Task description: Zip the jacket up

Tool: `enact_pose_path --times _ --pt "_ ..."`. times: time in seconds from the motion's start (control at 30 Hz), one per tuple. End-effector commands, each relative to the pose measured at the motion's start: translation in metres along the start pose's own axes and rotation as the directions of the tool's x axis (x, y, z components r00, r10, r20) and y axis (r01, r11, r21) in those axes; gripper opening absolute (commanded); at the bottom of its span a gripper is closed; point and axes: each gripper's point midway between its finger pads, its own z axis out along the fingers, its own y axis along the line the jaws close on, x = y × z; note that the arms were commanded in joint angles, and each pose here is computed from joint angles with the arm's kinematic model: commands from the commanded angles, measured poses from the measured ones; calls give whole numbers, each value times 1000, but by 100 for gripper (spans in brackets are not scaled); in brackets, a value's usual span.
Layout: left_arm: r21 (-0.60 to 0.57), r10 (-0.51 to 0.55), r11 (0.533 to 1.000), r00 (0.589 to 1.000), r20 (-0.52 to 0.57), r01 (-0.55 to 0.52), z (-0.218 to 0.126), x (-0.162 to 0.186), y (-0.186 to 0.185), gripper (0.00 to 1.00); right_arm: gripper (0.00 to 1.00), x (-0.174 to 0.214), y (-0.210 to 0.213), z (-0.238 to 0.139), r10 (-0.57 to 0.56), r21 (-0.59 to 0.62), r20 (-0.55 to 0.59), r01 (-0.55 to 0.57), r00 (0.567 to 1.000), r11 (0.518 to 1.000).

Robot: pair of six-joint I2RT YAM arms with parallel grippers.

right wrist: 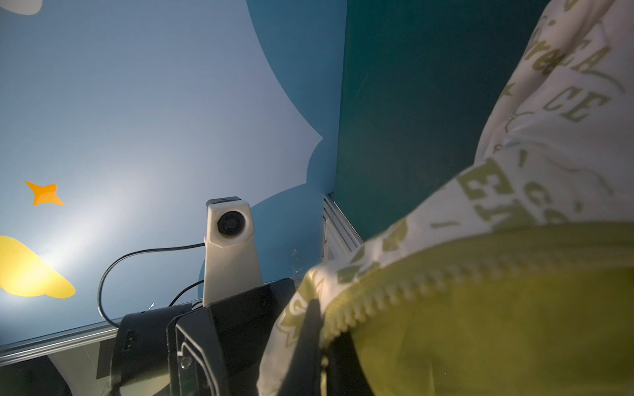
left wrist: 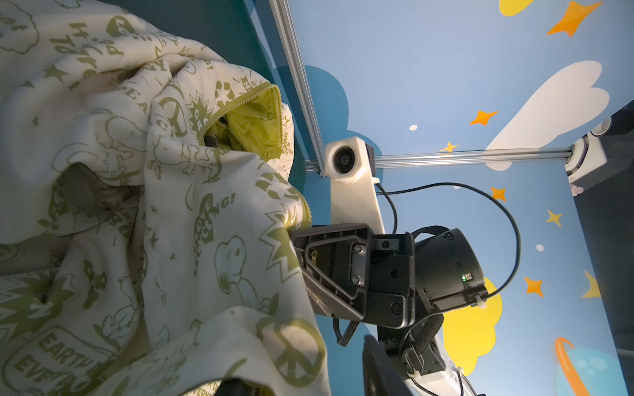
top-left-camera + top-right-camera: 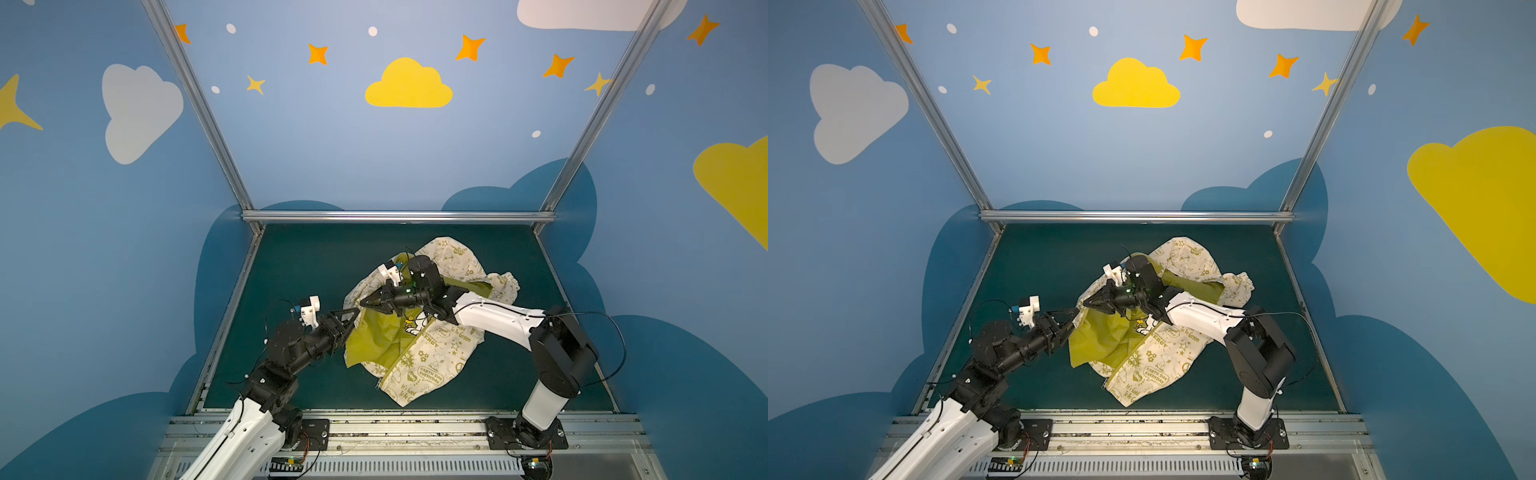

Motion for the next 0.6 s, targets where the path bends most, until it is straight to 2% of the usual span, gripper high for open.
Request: enact_pose_path --times 0.0,0.27,0.47,0.57 --pt "13 29 1000 999 -16 -29 -1 2 -11 42 0 -2 11 1 -40 -10 -17 40 999 999" --pt "-3 26 1000 999 -36 -26 1 5 -9 27 0 -3 12 4 -46 4 -42 47 998 999" --pt "-31 26 999 999 -44 -28 0 6 -3 6 1 -4 16 1 -61 7 -30 61 998 998" --pt "-39 37 998 998 -42 -39 -1 6 -2 3 25 -6 20 -6 -46 1 -14 46 999 999"
